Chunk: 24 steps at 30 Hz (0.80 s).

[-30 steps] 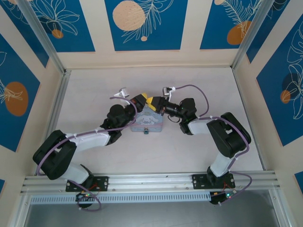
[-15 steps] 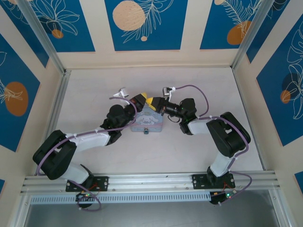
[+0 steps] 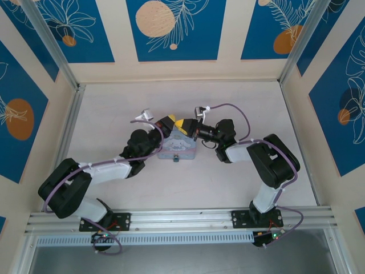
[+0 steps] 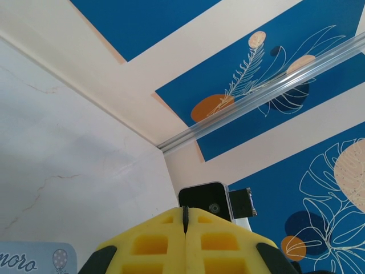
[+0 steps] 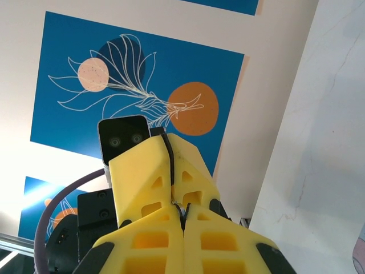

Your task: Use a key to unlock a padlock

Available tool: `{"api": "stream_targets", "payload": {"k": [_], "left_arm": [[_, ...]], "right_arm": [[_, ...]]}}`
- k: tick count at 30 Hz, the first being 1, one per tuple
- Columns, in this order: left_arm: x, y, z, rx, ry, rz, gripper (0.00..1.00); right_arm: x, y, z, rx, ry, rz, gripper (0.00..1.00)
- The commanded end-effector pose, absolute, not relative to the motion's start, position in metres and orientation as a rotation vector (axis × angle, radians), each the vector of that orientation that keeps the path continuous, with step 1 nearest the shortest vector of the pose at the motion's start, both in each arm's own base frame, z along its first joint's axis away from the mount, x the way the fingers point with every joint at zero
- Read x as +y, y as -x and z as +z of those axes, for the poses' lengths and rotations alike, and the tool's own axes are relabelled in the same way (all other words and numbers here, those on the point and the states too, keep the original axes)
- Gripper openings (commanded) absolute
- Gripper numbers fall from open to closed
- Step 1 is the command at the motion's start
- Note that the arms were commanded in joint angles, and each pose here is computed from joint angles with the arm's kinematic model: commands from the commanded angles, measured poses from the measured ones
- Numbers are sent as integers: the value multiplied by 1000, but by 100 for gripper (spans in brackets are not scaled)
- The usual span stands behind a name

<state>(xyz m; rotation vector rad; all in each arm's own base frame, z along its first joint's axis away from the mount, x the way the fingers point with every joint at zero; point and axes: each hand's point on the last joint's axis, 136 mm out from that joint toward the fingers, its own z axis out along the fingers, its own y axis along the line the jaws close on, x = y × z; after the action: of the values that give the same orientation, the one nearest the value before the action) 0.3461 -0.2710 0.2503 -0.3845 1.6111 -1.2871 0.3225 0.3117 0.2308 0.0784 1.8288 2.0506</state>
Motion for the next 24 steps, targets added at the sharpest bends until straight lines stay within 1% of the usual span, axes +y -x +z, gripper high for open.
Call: {"api": "stream_targets", "payload": {"k": [1,3,5,7,22,24], "left_arm": [[-264,-343,254,1593,401,-1274,0],[-264,-342,253,1595,400,-1273,0],[-265,-341,254,1593,400,-1278,0],[-266,-341,252,1599,401,-1276,0],[-269,-342,251,1605,402,-1272,0],[-269,-341,251,1606,399,-1271,0]], "right_arm": [[302,-332,241,1747,-101,2028,0],[301,-333,239,1750,-111,2026,0],[301,-334,239,1752,-115,2027,7],[301,-334,238,1755,-116,2027,12],[302,-334,238,1759,-110,2034,14],[304,-332,241,1757,-89,2040,18]]}}
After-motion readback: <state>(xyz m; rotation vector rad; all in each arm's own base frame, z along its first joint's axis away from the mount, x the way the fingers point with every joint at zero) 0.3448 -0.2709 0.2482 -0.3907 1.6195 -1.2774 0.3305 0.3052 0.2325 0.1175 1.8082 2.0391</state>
